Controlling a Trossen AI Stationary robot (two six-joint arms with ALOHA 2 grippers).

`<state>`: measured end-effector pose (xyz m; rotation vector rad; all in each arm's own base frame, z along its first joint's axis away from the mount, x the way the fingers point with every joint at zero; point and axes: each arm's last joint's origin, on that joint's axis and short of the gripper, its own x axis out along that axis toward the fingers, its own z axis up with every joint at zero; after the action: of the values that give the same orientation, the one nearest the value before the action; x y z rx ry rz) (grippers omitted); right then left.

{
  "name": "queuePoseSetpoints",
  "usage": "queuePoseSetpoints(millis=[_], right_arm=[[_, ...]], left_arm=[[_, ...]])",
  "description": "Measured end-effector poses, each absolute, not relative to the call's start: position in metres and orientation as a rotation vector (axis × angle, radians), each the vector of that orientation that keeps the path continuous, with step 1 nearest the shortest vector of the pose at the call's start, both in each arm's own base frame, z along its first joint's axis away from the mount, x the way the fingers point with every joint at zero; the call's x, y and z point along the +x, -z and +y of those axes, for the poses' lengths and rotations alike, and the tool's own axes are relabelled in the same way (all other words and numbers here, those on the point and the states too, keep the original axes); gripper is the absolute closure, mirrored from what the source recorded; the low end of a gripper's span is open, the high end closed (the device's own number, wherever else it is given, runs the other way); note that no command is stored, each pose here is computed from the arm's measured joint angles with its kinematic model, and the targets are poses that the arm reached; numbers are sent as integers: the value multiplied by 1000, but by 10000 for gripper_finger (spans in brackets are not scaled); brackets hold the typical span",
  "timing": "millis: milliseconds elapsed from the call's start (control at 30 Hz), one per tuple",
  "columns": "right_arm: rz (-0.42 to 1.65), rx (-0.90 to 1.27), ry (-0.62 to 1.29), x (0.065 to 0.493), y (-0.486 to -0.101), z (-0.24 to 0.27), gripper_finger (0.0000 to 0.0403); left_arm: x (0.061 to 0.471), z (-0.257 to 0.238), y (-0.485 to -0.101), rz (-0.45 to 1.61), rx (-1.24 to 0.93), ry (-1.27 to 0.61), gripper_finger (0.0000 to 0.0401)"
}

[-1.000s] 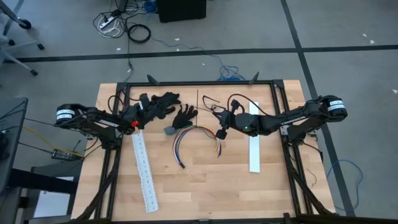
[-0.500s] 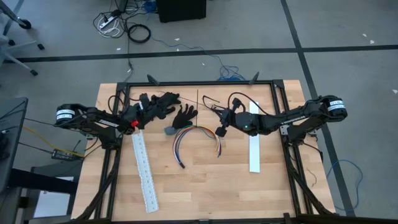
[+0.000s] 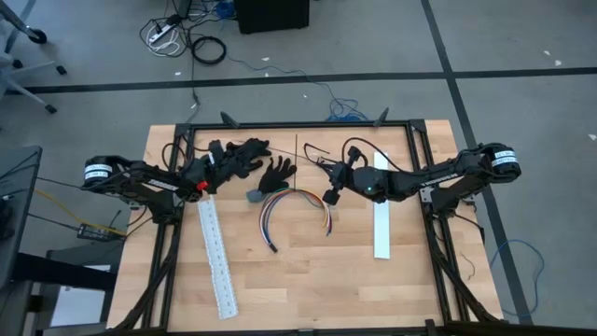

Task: Ziptie cables
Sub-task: Insert the black zip tie pointed tail end through the slot to form a loop

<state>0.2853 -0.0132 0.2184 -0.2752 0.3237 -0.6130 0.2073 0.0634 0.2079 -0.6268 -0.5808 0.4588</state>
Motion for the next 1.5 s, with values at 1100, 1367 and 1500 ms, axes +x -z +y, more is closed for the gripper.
queuePoseSetpoints(millis=[1100,1367,1500], right_arm=[[286,-292,500,288,-222,-17,397],[220,-322,261,292,-226,-11,350],[211,-334,194,292,-226,-9,306]], left_arm=[[208,62,-208,-528,-488,-426,401],[209,61,-208,-512,-439,-427,401],[209,62,-207,-481,-406,-409,401]])
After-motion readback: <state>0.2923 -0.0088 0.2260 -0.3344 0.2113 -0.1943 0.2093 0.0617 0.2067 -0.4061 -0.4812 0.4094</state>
